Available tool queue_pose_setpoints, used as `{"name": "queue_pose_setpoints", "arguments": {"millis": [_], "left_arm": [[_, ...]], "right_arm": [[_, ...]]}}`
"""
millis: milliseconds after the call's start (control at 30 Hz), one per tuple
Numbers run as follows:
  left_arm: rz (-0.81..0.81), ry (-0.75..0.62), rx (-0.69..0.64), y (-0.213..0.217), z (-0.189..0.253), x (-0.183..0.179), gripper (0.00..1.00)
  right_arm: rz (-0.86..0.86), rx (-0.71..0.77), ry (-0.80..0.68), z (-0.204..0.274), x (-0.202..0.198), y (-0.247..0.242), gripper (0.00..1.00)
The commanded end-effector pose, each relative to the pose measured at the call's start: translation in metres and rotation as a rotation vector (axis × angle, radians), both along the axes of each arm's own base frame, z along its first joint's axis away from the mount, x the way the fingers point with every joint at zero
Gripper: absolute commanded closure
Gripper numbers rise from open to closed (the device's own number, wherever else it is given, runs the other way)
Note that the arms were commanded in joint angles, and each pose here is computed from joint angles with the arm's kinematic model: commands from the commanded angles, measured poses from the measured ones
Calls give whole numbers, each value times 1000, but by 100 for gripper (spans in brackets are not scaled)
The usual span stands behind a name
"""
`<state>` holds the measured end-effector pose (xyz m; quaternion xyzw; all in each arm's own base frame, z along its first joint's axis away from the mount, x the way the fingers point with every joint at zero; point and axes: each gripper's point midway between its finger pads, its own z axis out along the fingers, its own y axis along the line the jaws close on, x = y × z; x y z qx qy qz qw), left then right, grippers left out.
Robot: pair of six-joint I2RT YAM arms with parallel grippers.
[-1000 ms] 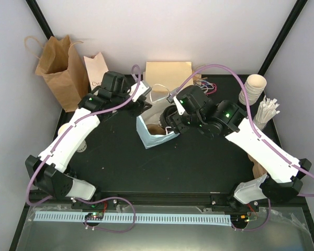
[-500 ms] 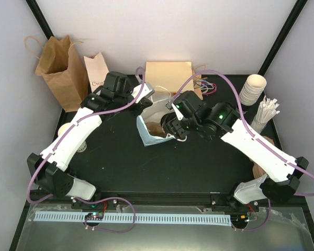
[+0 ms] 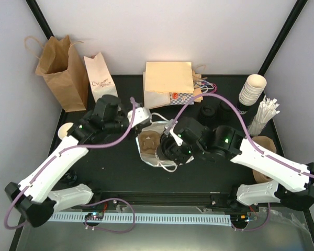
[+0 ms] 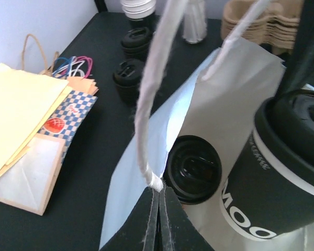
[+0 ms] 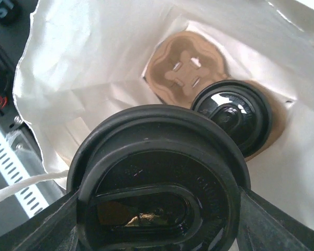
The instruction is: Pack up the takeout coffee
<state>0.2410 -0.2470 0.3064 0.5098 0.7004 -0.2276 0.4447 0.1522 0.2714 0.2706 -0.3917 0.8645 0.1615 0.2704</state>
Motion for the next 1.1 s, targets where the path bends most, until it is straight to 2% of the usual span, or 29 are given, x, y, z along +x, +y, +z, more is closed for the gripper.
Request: {"name": "queue_pose_setpoints", "arguments": {"millis": [0, 267, 600, 833, 1067], "left_arm": [[-40, -137, -48, -1, 16, -27, 98], [-73, -140, -130, -1, 22, -72, 98], [-99, -45, -157, -2, 9, -95, 98], [-37, -1, -230, 2, 10, -95, 99], [-28, 27, -242, 0, 6, -96, 99]], "right_arm": [[7, 19, 3, -11, -23, 8, 44], [36, -53, -166, -24, -48, 14, 46], [4, 58, -396, -1, -29, 43, 46], [78, 34, -415, -29, -43, 61, 47], [136, -20, -448, -62, -59, 65, 47]]}}
